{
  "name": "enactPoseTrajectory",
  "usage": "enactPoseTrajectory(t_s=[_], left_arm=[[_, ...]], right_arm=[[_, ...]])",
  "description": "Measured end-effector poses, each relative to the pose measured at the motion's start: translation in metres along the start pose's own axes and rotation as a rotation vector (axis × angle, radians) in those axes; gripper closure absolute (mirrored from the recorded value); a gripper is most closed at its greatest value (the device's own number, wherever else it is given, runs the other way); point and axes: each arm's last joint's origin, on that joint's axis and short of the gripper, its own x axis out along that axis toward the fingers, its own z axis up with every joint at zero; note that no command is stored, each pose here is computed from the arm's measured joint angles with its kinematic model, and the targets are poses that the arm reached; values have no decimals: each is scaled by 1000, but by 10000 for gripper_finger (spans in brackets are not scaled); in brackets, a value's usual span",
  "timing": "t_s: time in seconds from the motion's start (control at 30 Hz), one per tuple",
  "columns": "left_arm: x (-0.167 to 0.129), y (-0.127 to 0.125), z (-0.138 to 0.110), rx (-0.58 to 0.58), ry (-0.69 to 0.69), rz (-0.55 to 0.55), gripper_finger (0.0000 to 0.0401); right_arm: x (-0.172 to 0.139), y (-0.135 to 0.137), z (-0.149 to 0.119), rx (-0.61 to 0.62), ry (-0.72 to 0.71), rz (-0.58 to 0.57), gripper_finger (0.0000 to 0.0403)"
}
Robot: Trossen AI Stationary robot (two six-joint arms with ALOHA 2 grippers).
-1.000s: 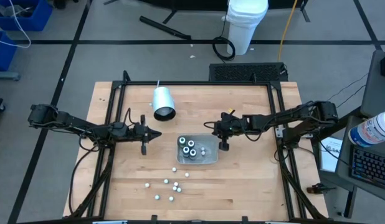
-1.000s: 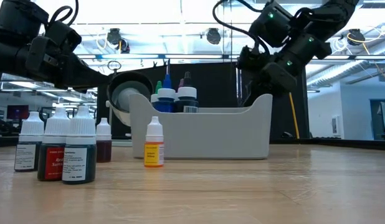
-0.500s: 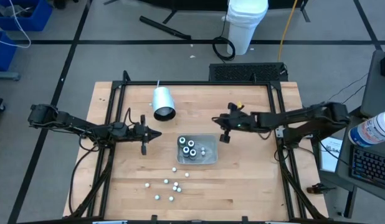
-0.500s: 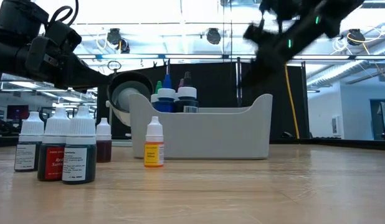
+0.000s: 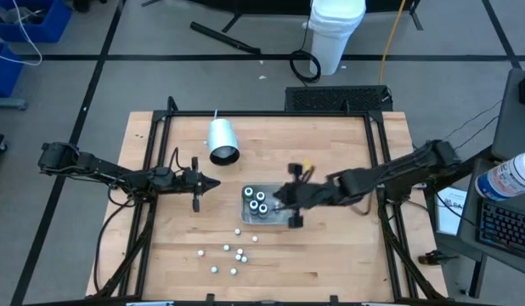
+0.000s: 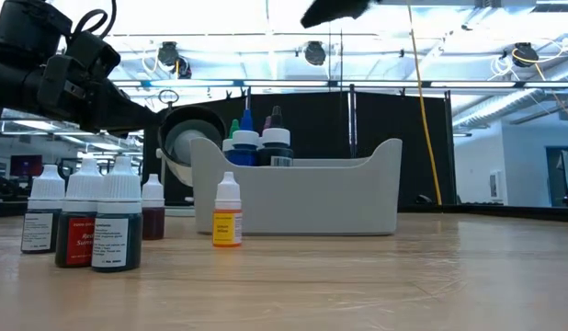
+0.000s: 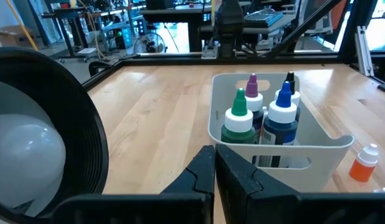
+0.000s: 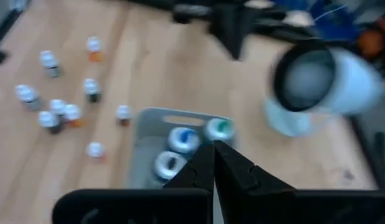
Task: Pick & Place food coloring
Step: Move the gray bin to the center of the table, then put the orange food coloring bottle into the gray bin
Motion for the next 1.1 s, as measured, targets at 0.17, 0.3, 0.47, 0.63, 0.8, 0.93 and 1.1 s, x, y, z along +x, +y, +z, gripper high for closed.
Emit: enactPoseTrajectory(t_s=[0.17,0.3,0.47,0.63,0.8,0.93,1.1], left_arm=[[0,0,-1,2,5,0,382],[0,0,-5,22,48,0,382],[0,0,-7,26,74,0,382],[0,0,-8,27,78,-1,382],[0,0,-8,32,84,-1,382],[0,0,-8,33,84,-1,382],[0,0,-8,33,86,-1,382]], right_arm=[[38,39,22,-62,59,83,400],[61,65,26,-153,87,178,371],[79,88,14,-254,125,263,306],[90,101,6,-340,130,324,244],[94,105,4,-387,101,489,228],[100,93,6,-379,80,560,235],[107,82,10,-396,21,560,237]])
